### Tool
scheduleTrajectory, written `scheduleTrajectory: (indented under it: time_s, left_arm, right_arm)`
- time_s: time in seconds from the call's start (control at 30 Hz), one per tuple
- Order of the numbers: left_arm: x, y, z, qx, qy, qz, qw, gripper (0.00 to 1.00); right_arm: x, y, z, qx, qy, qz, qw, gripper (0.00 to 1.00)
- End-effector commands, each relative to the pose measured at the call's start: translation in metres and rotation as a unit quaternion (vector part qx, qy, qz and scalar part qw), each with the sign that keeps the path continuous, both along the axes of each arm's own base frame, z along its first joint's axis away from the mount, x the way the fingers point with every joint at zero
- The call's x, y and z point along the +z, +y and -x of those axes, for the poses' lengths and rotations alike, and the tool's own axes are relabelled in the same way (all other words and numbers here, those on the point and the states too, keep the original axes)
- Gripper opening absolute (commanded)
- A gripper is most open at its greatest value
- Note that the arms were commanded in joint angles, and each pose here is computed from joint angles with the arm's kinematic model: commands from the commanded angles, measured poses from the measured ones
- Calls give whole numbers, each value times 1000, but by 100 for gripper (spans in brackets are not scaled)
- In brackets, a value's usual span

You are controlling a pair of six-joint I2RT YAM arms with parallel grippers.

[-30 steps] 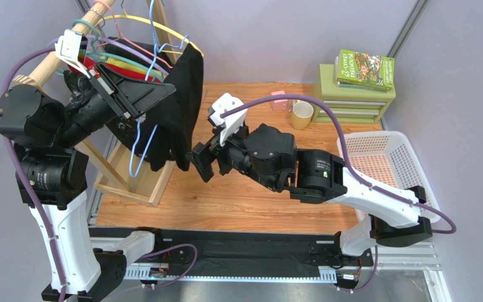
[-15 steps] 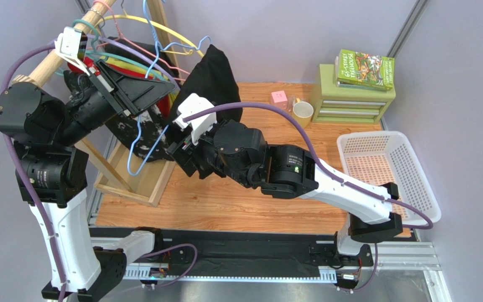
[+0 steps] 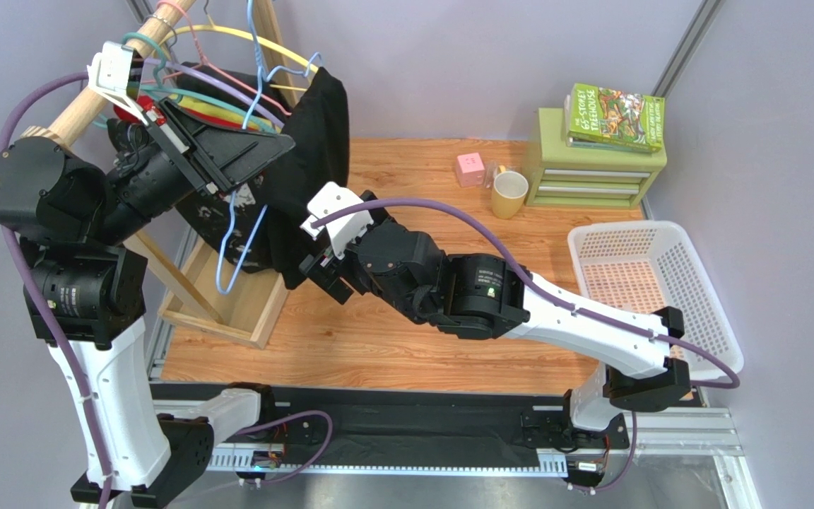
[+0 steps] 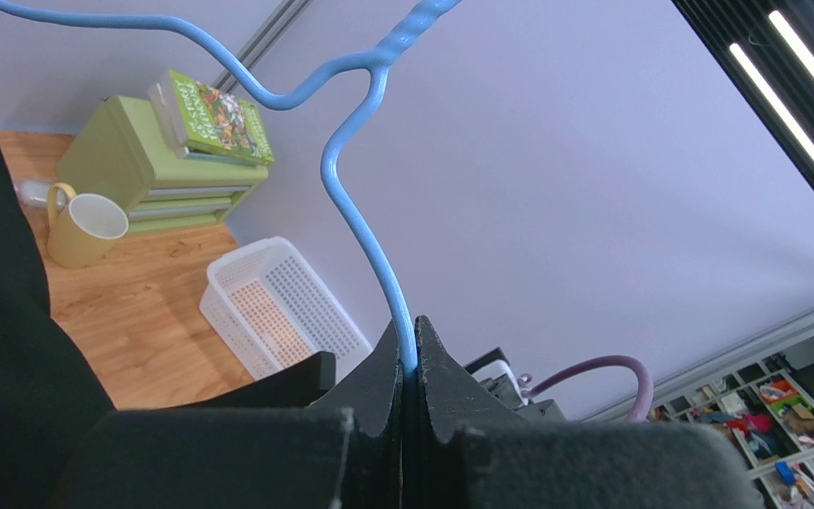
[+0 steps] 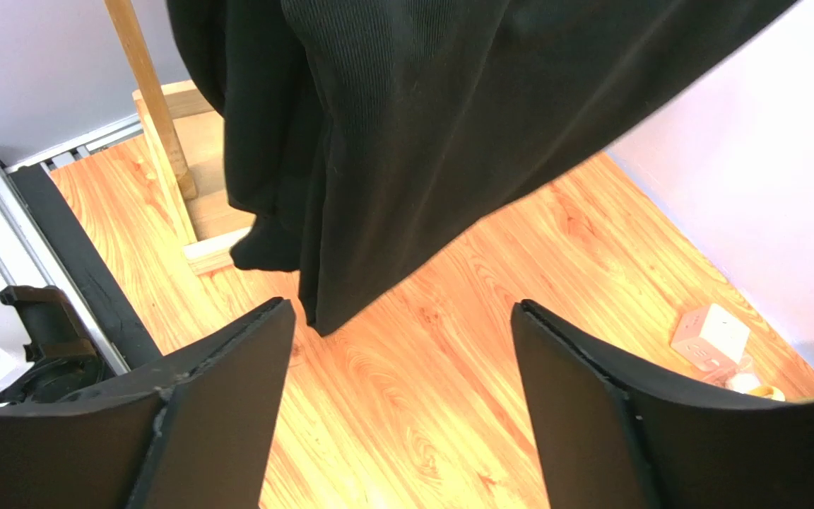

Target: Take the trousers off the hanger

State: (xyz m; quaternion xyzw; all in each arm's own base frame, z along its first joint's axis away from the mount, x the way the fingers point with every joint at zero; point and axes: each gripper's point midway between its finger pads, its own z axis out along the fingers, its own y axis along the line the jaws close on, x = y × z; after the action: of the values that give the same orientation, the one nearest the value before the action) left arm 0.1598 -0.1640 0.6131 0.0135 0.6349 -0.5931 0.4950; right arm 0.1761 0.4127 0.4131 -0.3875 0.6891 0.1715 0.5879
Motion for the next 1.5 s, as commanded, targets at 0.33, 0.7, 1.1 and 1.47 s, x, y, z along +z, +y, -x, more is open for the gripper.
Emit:
scheduleTrajectory:
  time_s: [0.33, 0.7, 1.1, 1.47]
  left_arm:
    - [35, 2, 24, 3, -103, 0, 995, 0]
    - [34, 2, 26, 0, -102, -1, 995, 0]
    - [32, 1, 25, -1, -100, -3, 995, 0]
    - [31, 1, 24, -4, -96, -4, 995, 0]
  right_arm:
    - [12, 9, -20, -53, -11, -59, 997, 85]
    - [5, -13, -36, -103, -10, -57, 993, 82]
    - [2, -27, -47, -120, -15, -51, 991, 83]
    - [4, -42, -56, -118, -14, -48, 992, 86]
